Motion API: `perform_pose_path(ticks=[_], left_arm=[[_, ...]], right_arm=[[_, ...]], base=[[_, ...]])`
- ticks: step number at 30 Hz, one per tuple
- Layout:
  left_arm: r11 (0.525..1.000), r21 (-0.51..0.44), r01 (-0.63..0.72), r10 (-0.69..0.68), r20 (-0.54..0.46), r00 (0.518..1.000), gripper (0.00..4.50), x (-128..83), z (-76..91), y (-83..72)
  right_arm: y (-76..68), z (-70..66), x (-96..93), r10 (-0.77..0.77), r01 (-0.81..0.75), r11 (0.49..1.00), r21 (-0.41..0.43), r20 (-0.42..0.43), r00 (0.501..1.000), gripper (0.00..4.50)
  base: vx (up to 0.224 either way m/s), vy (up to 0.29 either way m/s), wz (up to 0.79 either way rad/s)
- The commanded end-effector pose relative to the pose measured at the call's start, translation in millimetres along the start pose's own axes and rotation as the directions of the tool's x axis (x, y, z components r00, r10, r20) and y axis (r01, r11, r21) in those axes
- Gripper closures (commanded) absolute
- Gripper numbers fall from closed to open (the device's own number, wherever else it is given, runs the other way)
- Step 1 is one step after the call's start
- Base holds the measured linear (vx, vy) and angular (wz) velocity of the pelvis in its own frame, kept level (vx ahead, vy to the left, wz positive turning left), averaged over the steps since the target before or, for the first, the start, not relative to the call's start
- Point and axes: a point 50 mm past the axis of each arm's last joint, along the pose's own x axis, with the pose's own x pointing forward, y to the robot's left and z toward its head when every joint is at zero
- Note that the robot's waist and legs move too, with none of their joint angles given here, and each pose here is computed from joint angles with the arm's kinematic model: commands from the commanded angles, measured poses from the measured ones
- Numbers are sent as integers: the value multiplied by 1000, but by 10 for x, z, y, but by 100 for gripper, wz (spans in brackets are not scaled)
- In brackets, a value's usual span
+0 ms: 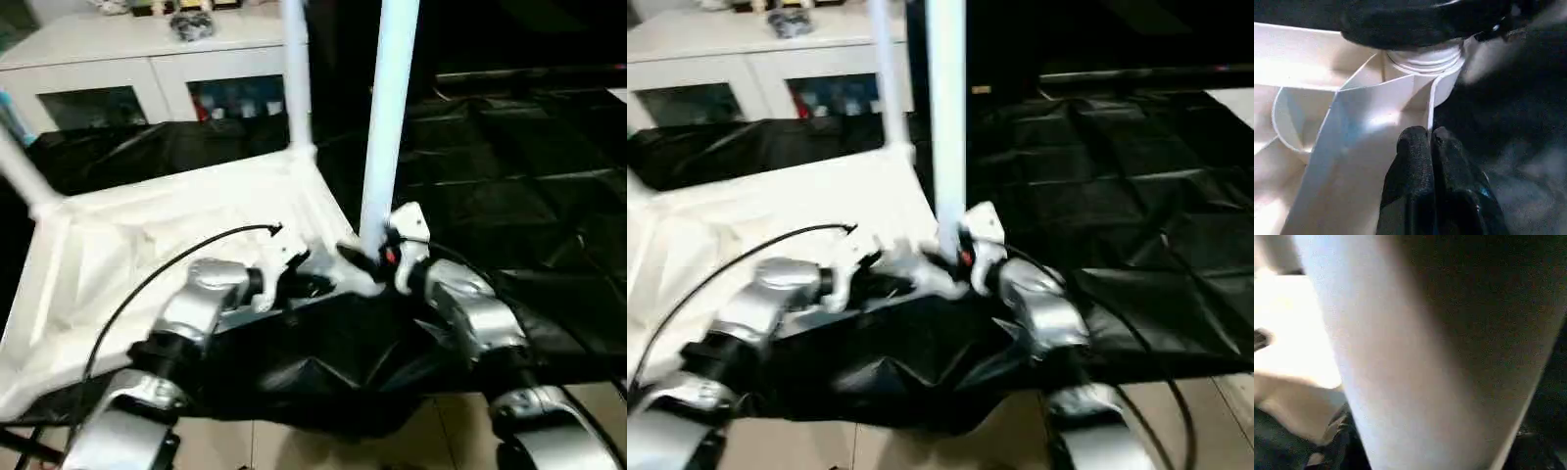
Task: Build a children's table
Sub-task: Rotate leg to tighten
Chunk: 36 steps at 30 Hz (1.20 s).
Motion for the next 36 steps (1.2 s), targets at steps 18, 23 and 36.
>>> perform_pose_path(ticks=[18,23,36], left_arm=[[949,127,287,-289,-7,957,450,-99,132,-120],[928,139,345,-338,-69,939,450,-202,76,-65],[941,142,309,-304,-55,951,450,-206,77,-17]], right_arm=[[346,-208,-362,699,-711,703,1,-186,691,144],[226,-198,-513,752,-765,642,47,-233,617,144],[330,-239,-523,765,-780,625,47,-241,598,225]], base=[[0,0,0],[0,0,0],[0,0,0]])
